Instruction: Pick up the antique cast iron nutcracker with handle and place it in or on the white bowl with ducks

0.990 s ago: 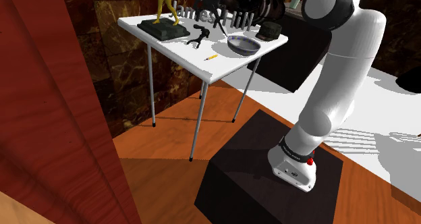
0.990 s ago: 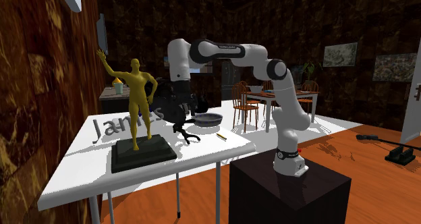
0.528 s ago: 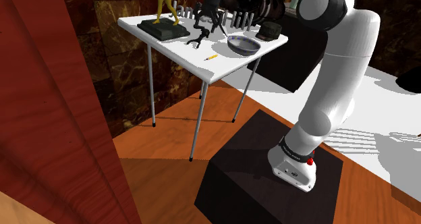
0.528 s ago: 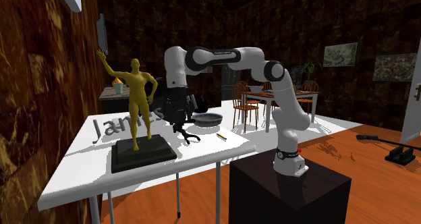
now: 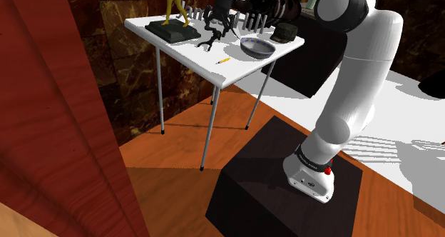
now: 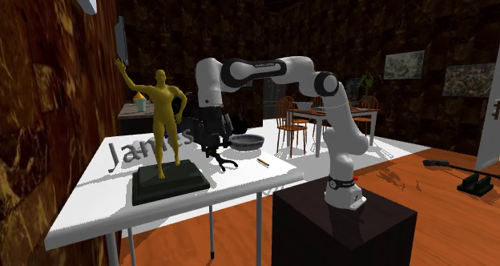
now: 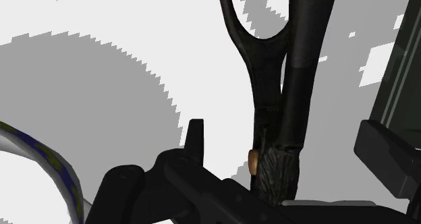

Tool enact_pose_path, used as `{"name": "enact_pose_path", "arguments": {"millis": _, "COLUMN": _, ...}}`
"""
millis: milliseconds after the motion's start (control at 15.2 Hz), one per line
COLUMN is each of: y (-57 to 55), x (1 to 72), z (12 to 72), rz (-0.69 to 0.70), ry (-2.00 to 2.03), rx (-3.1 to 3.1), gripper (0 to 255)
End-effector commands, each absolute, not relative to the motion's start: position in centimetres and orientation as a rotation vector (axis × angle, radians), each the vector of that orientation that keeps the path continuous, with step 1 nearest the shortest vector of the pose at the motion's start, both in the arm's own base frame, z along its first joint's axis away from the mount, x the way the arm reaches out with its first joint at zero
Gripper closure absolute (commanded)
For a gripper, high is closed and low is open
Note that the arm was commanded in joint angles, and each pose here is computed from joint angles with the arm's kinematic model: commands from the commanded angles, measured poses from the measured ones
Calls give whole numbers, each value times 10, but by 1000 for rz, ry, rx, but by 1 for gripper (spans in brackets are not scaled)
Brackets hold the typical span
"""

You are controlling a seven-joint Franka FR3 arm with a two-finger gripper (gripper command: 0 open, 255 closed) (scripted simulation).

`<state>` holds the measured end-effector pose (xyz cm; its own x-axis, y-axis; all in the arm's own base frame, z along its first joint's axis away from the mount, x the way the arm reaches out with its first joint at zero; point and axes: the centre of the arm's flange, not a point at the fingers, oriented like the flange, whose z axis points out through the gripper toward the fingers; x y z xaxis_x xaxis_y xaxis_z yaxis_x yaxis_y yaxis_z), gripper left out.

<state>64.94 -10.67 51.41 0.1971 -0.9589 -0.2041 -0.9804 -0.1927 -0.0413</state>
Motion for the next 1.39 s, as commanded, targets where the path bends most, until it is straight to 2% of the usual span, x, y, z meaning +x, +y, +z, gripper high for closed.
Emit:
{"name": "enact_pose_path", "arguments": {"millis": 0, "y": -108, "x": 650, "z": 511, "rz": 205, "ry": 1886, "rx": -2300, "gripper": 0}}
{"name": "enact_pose_path", "arguments": {"millis": 66, "y": -108, "x": 650, "z": 511, "rz": 205, "ry": 1886, "rx": -2300, "gripper": 0}}
{"name": "enact_pose_path", "arguments": {"millis": 132, "y": -108, "x": 650, "z": 511, "rz": 205, "ry": 1886, "rx": -2300, "gripper": 255}}
{"name": "enact_pose_path", "arguments": {"millis": 726, "y": -108, "x": 650, "z": 511, "rz": 205, "ry": 1886, "rx": -2300, "gripper": 255}}
{"name": "enact_pose_path", "arguments": {"millis": 1320, "y": -108, "x": 650, "z": 559, "rz": 205, "ry": 1886, "rx": -2300, "gripper": 255}}
